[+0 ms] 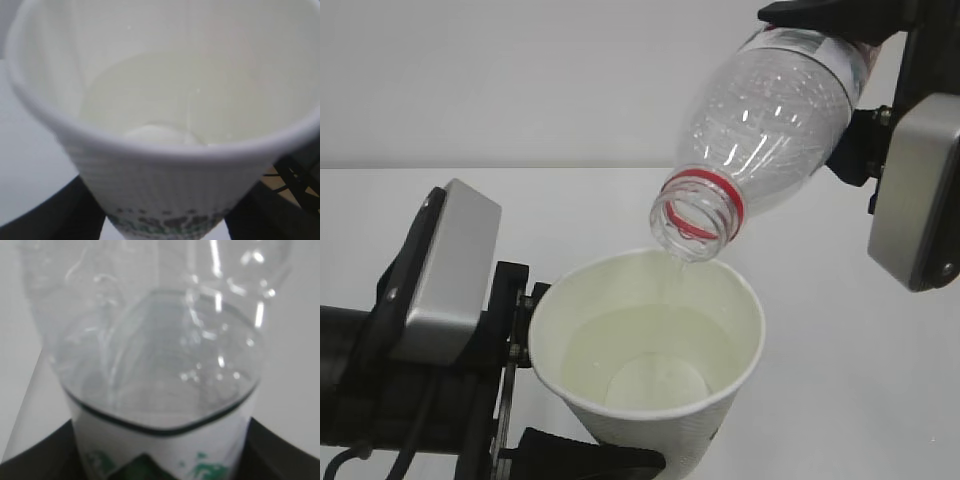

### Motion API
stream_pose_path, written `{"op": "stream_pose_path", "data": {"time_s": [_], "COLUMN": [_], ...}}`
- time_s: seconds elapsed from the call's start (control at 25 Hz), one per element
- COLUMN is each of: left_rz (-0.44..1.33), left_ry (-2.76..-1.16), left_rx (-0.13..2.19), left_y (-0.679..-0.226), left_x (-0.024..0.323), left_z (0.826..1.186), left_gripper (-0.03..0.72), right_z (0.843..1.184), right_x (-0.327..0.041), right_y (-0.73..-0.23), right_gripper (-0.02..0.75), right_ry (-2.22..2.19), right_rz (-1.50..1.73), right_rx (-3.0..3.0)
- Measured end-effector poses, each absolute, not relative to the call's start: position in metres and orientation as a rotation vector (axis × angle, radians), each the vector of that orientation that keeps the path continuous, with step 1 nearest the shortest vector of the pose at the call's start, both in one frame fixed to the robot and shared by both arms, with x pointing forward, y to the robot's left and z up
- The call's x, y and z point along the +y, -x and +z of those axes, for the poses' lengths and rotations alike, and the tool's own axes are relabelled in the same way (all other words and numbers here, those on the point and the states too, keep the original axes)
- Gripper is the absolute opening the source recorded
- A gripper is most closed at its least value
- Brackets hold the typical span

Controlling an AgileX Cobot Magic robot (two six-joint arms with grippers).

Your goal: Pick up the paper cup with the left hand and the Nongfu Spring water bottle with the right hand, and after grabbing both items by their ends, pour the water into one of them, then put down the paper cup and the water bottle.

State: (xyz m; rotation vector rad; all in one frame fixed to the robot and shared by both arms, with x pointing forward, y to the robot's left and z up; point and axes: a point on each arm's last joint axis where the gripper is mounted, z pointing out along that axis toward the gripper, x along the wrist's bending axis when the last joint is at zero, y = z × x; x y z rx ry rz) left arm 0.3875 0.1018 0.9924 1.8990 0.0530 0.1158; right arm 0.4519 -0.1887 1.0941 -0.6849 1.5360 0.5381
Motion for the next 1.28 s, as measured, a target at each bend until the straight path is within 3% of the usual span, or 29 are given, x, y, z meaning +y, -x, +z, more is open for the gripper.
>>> {"op": "stream_pose_path", "data": {"time_s": [1.28], "left_rz": [0.117], "left_ry": [-1.901], "left_rx": [0.051], "left_y": [-0.3875], "left_x": [0.1018], "left_z": [0.9922], "left_gripper": [0.490], "right_z": [1.0948], "right_x": [-0.1886], "right_y": [-0.4520], "right_gripper": [0.468], "right_ry": [0.338], "right_rz": [0.871], "right_rx": [1.692]}}
